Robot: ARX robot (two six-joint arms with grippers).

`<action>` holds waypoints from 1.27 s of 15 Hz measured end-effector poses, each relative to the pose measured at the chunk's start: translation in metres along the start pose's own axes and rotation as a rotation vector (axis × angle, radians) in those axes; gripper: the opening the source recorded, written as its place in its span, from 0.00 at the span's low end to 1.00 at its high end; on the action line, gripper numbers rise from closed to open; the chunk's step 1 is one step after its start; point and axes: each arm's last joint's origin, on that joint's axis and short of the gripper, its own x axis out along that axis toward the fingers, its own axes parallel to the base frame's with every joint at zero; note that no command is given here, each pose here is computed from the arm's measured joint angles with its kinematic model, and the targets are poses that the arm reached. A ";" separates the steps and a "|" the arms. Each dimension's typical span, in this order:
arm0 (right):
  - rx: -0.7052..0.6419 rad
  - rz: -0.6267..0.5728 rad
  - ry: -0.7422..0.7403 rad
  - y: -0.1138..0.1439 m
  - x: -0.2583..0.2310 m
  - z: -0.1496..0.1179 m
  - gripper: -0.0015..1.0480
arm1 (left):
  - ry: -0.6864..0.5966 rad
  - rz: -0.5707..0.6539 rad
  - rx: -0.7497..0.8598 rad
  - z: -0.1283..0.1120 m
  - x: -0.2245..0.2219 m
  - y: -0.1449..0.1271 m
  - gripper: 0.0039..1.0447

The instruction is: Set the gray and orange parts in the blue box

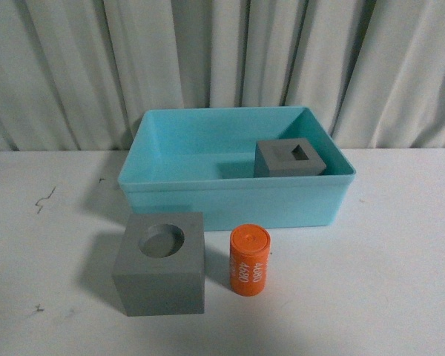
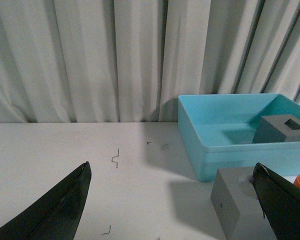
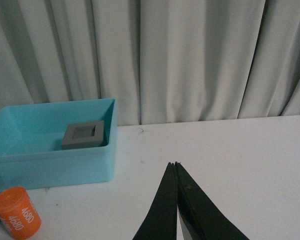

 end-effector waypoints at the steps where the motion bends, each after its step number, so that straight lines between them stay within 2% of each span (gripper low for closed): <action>1: 0.000 0.000 -0.004 0.000 -0.002 0.000 0.02 | 0.000 0.000 0.000 0.000 0.000 0.000 0.94; 3: 0.000 0.002 -0.018 0.000 -0.019 0.000 0.02 | 0.000 0.000 0.000 0.000 0.000 0.000 0.94; 7: -0.001 0.001 0.004 0.000 -0.019 -0.003 0.04 | -0.001 0.001 0.000 0.000 0.000 0.000 0.94; 9: -0.001 0.001 0.008 0.000 -0.019 -0.003 0.14 | 0.000 0.000 0.000 0.000 0.000 0.000 0.94; 15: -0.001 0.001 0.006 0.000 -0.019 -0.003 0.33 | 0.000 0.000 0.000 0.000 0.000 0.000 0.94; 16: -0.001 0.001 0.006 0.000 -0.019 -0.003 0.41 | 0.007 0.000 -0.002 0.000 0.000 0.000 0.94; 17: -0.001 0.000 0.006 0.000 -0.019 -0.003 0.54 | 0.303 0.032 -0.102 0.001 0.000 -0.003 0.94; 18: -0.001 0.002 0.005 0.000 -0.019 -0.003 0.64 | 0.516 0.062 -0.189 0.009 0.010 -0.009 0.94; 19: -0.001 0.001 0.006 0.000 -0.019 -0.003 0.75 | 0.553 0.071 -0.263 0.017 0.025 -0.018 0.94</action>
